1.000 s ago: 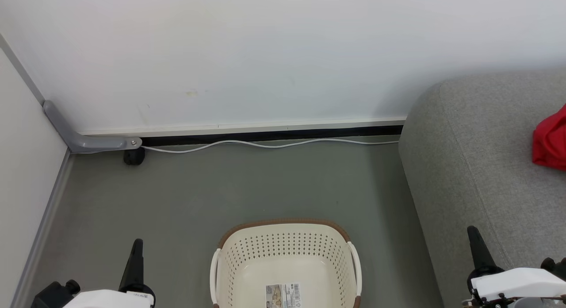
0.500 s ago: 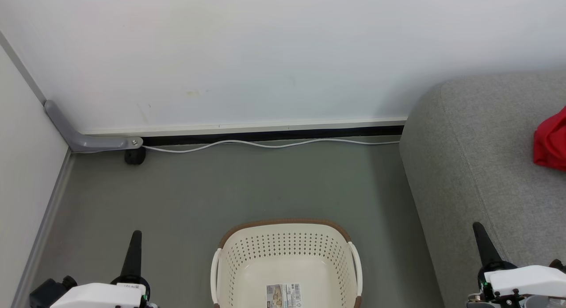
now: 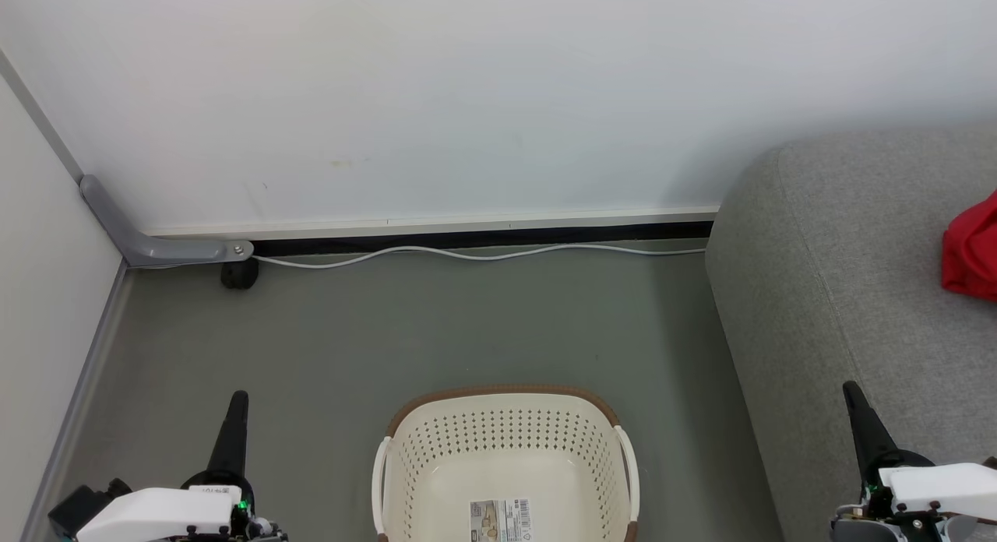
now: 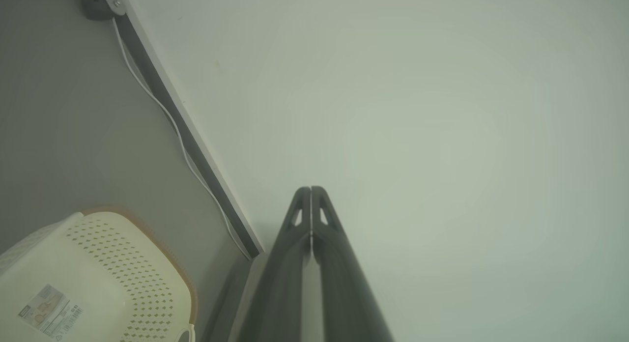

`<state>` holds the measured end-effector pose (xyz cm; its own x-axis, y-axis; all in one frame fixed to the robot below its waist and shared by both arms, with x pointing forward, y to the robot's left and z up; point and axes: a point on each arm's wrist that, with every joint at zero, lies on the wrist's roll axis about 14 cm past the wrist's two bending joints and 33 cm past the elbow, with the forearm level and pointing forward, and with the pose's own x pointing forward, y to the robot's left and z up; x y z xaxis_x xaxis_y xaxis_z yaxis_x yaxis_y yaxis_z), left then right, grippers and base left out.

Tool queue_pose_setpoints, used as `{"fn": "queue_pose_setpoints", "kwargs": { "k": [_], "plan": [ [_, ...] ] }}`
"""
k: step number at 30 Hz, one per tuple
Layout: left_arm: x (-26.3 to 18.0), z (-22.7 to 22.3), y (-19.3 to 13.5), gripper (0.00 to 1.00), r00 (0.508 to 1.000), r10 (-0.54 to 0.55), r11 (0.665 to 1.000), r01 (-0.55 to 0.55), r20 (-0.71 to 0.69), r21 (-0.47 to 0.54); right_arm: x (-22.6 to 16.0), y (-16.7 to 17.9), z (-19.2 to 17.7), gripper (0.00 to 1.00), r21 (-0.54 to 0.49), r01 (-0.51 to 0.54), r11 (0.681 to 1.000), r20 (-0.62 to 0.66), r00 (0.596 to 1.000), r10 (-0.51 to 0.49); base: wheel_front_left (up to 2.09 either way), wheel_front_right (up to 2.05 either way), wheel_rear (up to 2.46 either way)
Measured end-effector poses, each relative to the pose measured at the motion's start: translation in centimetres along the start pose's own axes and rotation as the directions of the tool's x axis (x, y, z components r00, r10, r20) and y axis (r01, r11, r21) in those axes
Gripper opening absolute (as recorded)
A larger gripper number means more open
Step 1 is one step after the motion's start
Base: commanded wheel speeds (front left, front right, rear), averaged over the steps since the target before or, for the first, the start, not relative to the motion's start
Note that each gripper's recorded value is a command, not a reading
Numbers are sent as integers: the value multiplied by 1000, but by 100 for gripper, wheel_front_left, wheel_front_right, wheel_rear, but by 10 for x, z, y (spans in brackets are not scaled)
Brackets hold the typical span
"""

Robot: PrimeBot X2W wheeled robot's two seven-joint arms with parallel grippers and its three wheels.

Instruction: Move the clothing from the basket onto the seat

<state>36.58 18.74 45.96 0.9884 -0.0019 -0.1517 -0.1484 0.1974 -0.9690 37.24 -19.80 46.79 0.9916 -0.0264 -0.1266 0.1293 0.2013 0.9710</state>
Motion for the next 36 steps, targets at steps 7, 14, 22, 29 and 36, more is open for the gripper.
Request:
{"fn": "queue_pose_setpoints", "kwargs": {
  "k": [7,14,22,29,36],
  "plan": [
    [0,0,-2,0,1000,-10,998,9,-6,-64,0,2,2,0,66,-9,998,0,1000,9,0,0,0],
    [4,2,-13,0,999,-45,988,43,-9,-150,1,6,7,0,151,-25,988,9,1000,24,0,0,0],
    [4,3,-16,0,998,-58,976,54,-8,-210,1,10,8,0,208,-44,977,7,999,43,0,0,0],
    [4,3,-16,0,998,-58,976,55,-8,-210,1,11,8,0,210,-44,977,7,999,44,0,0,0],
    [4,3,-16,0,998,-58,976,55,-8,-210,1,11,8,0,210,-45,977,8,999,44,0,0,0]
  ]
}}
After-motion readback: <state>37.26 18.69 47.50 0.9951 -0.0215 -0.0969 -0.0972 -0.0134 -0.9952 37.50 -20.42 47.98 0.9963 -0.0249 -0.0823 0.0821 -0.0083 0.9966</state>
